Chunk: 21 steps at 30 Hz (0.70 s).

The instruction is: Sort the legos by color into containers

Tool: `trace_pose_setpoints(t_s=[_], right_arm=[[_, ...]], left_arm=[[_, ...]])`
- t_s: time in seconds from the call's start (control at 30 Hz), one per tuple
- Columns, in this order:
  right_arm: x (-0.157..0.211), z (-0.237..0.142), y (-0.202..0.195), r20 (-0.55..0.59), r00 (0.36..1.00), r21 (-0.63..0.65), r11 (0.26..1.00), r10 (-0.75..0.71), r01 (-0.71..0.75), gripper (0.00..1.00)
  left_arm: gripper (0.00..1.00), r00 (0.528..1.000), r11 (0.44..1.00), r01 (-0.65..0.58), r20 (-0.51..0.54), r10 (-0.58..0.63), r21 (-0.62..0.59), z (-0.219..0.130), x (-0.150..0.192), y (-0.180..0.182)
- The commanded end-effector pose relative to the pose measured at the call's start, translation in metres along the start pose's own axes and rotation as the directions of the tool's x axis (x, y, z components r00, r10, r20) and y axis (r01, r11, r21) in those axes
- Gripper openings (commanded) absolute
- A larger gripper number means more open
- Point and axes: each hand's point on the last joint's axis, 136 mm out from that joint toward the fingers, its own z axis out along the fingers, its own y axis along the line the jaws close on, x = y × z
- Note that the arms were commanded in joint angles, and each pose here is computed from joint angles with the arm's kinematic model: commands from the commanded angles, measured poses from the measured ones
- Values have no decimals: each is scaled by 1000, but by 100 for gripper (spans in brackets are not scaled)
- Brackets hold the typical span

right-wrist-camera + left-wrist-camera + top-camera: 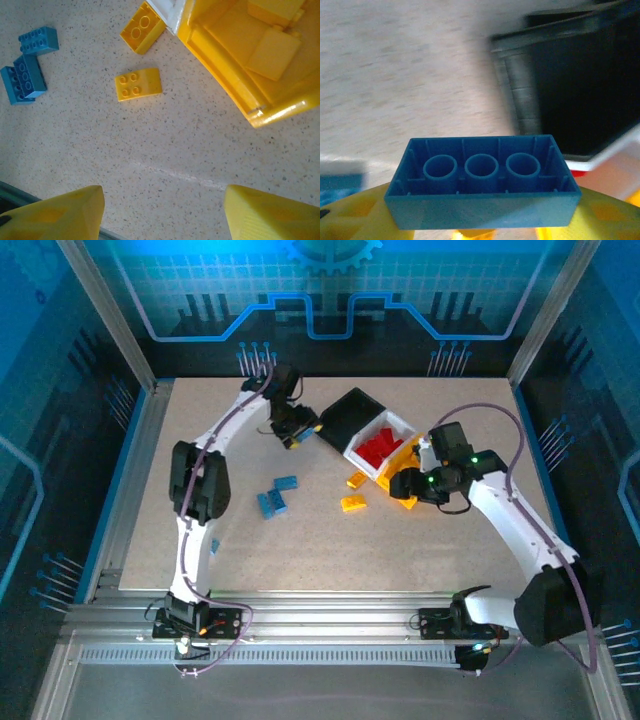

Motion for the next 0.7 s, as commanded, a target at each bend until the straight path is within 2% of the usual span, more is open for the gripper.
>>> trace_pose_setpoints(t_s=[0.0, 0.17, 0.33, 0.43, 0.67], right_arm=[[12, -7, -7, -15, 998, -4, 998, 56, -56, 65], [15, -18, -9, -2, 997, -9, 997, 73, -73, 65], [17, -23, -12, 5, 997, -2, 997, 80, -80, 65], [20, -22, -15, 4, 996, -3, 996, 87, -87, 66], [21, -14, -13, -11, 995, -31, 994, 101, -101, 66]], left_arm=[[60, 999, 992, 3, -48, 3, 127, 18, 1, -45], [59, 999, 967, 22, -46, -10, 256, 42, -11, -90], [61, 997, 951, 73, -50, -61, 301, 62, -19, -99], [74, 998, 948, 52, -43, -40, 315, 60, -18, -104], [83, 998, 956, -41, -33, 53, 290, 30, -3, -100]])
